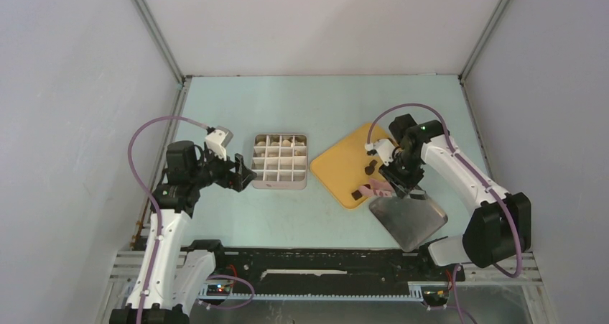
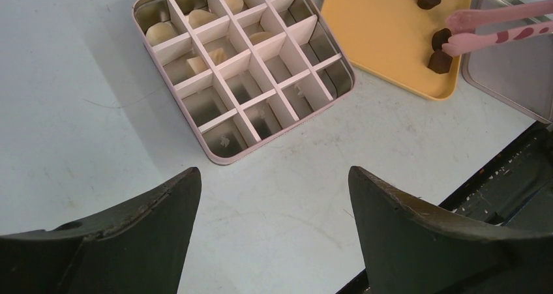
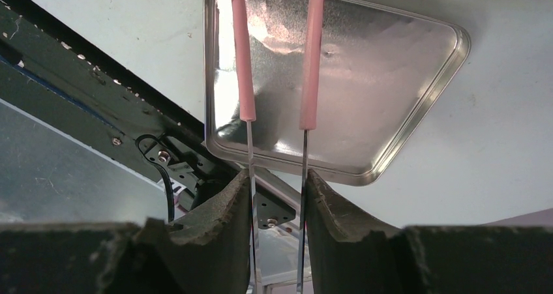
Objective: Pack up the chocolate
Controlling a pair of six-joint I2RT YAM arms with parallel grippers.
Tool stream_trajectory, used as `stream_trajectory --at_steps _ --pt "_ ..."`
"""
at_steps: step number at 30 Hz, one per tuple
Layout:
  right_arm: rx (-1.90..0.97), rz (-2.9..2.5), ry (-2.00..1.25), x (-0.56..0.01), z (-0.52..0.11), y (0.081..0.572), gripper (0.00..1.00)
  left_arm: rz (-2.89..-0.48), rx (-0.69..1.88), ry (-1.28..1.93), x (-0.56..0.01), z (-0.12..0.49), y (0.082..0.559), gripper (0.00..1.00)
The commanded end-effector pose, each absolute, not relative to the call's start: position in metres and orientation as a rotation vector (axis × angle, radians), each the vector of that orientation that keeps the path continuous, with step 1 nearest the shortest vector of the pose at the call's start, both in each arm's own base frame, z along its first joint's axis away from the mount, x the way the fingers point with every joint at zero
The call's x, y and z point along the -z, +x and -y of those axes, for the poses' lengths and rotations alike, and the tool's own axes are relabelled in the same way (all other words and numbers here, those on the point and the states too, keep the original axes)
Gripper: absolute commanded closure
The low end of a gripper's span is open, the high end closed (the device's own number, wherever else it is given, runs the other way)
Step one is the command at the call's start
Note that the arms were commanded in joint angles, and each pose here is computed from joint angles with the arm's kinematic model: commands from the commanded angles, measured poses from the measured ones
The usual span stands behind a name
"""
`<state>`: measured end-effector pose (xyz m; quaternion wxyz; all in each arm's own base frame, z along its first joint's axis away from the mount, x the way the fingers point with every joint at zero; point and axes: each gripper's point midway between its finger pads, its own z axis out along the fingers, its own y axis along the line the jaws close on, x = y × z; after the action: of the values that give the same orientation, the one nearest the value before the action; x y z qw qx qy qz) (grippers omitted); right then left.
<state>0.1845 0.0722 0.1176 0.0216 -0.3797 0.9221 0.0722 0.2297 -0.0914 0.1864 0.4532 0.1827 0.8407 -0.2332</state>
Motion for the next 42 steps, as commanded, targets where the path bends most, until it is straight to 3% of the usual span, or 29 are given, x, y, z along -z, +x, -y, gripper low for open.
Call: stream_trajectory --at_steps 1,6,17,25,42 --pt "-0.228 -2.866 -1.186 -0.113 -0.074 0.187 0.64 -2.038 0.587 0.457 -0.194 0.094 0.229 0.13" --pt "-0.189 -2.87 -1.221 -0.108 -0.077 0.189 0.65 -2.036 0.585 0.458 -0.194 0.093 0.229 0.13" --pt "-0.181 -2.722 -1.204 -0.139 -0.089 0.207 0.83 -2.038 0.588 0.458 -0.194 0.094 0.229 0.13" --pt "-0.306 -2.556 -1.233 -0.175 -0.122 0.22 0.84 -2.038 0.578 0.452 -0.194 0.092 0.23 0.13" --pt "-0.538 -2.254 -1.604 -0.19 -0.313 0.281 0.82 -1.996 0.449 0.343 -0.211 0.067 0.235 0.11"
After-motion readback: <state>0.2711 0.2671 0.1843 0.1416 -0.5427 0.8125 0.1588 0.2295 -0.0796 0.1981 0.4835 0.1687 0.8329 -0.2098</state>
